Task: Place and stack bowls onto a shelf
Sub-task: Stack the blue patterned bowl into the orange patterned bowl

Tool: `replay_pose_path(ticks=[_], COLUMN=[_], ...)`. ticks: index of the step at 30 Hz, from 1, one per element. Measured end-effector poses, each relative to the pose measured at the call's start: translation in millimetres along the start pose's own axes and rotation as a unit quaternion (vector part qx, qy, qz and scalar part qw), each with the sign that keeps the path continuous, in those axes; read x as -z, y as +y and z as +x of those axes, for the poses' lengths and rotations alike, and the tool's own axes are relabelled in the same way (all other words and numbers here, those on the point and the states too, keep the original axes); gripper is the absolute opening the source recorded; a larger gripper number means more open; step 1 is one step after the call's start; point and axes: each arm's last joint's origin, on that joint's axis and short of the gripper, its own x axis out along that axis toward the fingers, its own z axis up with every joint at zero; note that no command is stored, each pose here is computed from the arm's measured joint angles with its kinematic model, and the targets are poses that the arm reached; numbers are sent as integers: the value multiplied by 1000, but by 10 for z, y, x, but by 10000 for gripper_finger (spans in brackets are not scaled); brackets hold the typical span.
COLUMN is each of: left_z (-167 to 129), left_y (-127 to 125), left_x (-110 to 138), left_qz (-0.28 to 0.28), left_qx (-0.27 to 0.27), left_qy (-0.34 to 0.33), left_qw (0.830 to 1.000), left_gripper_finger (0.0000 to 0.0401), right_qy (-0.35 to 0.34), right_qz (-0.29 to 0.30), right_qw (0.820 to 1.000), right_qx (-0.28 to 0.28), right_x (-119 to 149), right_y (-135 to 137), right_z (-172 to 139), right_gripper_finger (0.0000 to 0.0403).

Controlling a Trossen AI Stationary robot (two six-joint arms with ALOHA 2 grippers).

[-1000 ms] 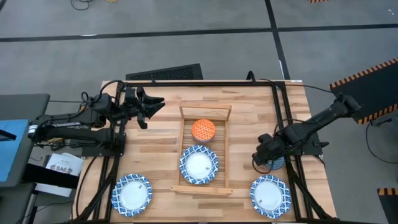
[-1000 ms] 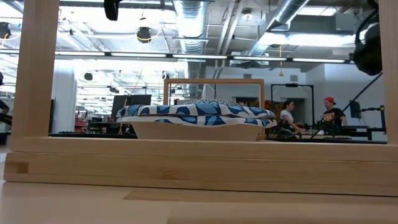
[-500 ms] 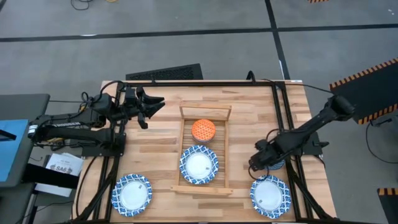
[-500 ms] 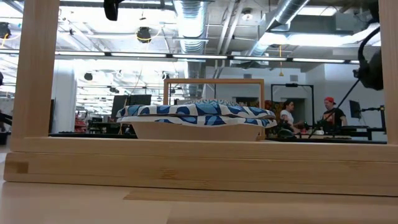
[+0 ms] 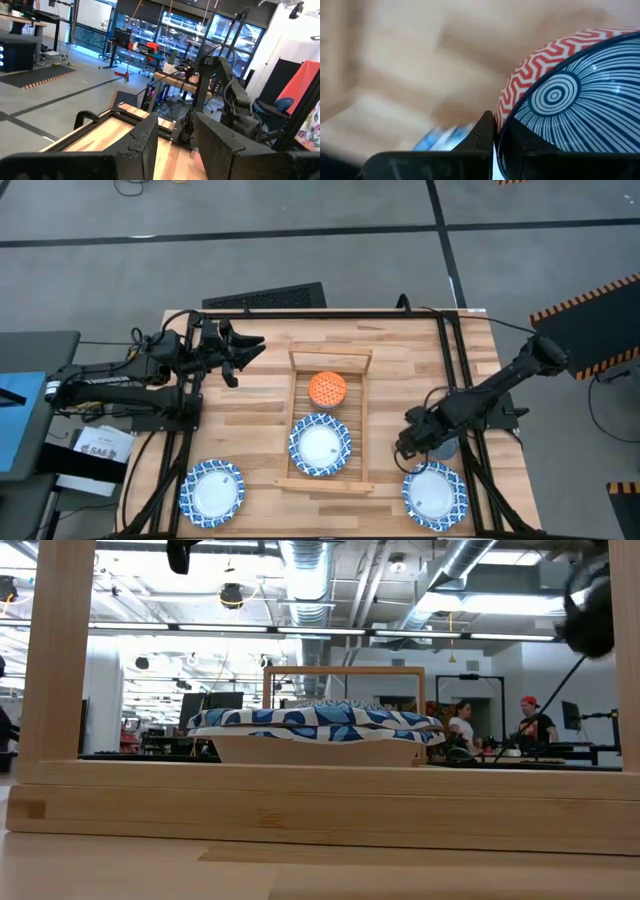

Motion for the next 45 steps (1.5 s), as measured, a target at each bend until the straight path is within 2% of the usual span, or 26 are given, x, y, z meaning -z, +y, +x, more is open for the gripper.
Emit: replay_pose_path(ticks=[5, 9, 12, 14, 16, 20, 23, 28, 33, 41, 45], left_z=[0, 0, 0, 0, 1, 1, 1, 1, 0, 0, 0], left_y=[1, 2, 1, 2, 2, 2, 2, 1, 1, 1, 1], left_x=[4, 4, 3, 4, 4, 4, 4, 3, 2, 0, 0], left_qz=[3, 6, 3, -5, -8, -8, -9, -9, -9, -10, -10], left_qx=[-1, -2, -1, -1, -2, -2, -2, -1, -2, -2, -2], left_qy=[2, 2, 1, 2, 2, 2, 2, 1, 0, 0, 0], left_qw=[1000, 1000, 1000, 1000, 1000, 1000, 1000, 1000, 1000, 1000, 1000], left_gripper_finger=[111, 111, 111, 111, 111, 111, 111, 111, 111, 111, 111], right_qy=[-18, -90, -151, -191, -216, -215, -216, -201, -169, -149, -150], right_qz=[-98, -205, -317, -387, -450, -535, -575, -618, -646, -683, -684], right_qw=[994, 966, 925, 889, 856, 813, 788, 760, 742, 710, 708], right_qx=[-39, -127, -144, -155, -134, -81, -43, 23, 65, 88, 91], right_x=[-75, -231, -347, -435, -527, -749, -921, -1158, -1333, -1494, -1562], right_y=[219, 503, 693, 873, 1036, 1337, 1514, 1716, 1779, 1783, 1760], right_z=[-462, -927, -1198, -1332, -1355, -1234, -1122, -931, -786, -656, -671], right_gripper_finger=[35, 35, 35, 35, 35, 35, 35, 35, 35, 35, 35])
